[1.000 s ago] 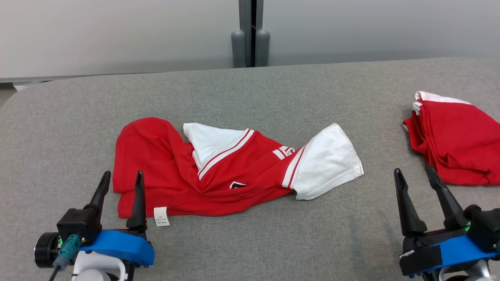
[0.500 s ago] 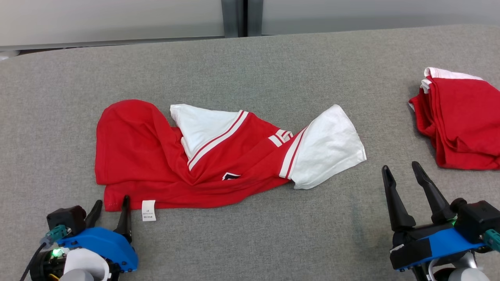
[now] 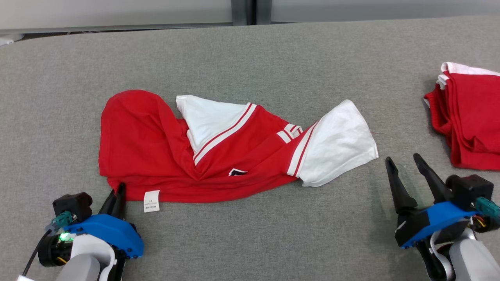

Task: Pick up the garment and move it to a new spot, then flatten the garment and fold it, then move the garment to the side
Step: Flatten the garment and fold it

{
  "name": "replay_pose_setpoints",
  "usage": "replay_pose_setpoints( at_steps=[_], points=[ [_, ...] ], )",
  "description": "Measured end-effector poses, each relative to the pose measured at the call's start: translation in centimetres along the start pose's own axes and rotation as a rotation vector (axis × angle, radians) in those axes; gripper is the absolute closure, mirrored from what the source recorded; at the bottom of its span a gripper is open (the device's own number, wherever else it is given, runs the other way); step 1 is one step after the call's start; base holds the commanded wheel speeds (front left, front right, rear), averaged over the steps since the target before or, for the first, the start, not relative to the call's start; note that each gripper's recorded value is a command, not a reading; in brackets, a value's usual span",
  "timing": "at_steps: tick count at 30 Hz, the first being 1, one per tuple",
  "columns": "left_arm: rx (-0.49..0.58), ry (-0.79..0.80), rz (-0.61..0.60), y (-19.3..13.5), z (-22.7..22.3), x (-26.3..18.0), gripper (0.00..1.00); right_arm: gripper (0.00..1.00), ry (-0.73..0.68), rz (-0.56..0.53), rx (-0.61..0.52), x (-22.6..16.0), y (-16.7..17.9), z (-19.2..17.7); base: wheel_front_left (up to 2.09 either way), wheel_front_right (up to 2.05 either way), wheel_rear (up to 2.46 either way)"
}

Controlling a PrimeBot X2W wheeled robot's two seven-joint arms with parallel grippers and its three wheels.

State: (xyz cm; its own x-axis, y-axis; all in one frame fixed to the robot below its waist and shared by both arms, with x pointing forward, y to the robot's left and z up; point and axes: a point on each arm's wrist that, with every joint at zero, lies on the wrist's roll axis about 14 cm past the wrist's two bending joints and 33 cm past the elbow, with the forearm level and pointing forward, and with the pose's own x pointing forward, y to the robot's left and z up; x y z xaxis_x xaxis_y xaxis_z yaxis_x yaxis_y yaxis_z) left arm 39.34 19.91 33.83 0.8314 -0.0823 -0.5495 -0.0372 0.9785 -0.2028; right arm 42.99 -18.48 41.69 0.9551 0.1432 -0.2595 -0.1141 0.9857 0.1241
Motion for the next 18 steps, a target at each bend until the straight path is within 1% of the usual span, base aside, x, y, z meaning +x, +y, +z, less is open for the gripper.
replay_pose_setpoints(
  at_steps=[7, 8, 9, 10, 11, 15, 18],
  points=[
    [0.002, -0.029, -0.012, -0.4, 0.5, 0.9, 1.00, 0.00, 0.131, 0.091, -0.008, 3.8, 2.2, -3.4, 0.00, 0.00, 0.00],
    [0.001, -0.034, -0.014, -0.4, 0.5, 0.9, 1.00, 0.03, 0.159, 0.095, -0.006, 4.0, 2.3, -4.2, 0.00, 0.00, 0.00],
    [0.000, -0.038, -0.013, -0.4, 0.5, 0.9, 1.00, 0.58, 0.168, 0.098, 0.003, 4.3, 2.4, -4.5, 0.00, 0.00, 0.00],
    [-0.004, -0.046, -0.010, -0.3, 0.6, 0.9, 1.00, 0.92, 0.171, 0.100, 0.011, 4.6, 2.5, -4.7, 0.00, 0.00, 0.00],
    [-0.005, -0.054, -0.009, -0.3, 0.7, 0.9, 1.00, 1.00, 0.179, 0.105, 0.015, 4.8, 2.6, -4.8, 0.00, 0.00, 0.00],
    [-0.006, -0.108, -0.012, -0.5, 1.7, 0.7, 1.00, 1.00, 0.132, 0.114, 0.034, 5.0, 2.8, -4.1, 0.00, 0.00, 0.00],
    [-0.003, -0.180, -0.013, -0.7, 3.5, 0.2, 1.00, 1.00, 0.038, 0.115, 0.043, 4.8, 2.6, -1.7, 0.00, 0.00, 0.00]
  ],
)
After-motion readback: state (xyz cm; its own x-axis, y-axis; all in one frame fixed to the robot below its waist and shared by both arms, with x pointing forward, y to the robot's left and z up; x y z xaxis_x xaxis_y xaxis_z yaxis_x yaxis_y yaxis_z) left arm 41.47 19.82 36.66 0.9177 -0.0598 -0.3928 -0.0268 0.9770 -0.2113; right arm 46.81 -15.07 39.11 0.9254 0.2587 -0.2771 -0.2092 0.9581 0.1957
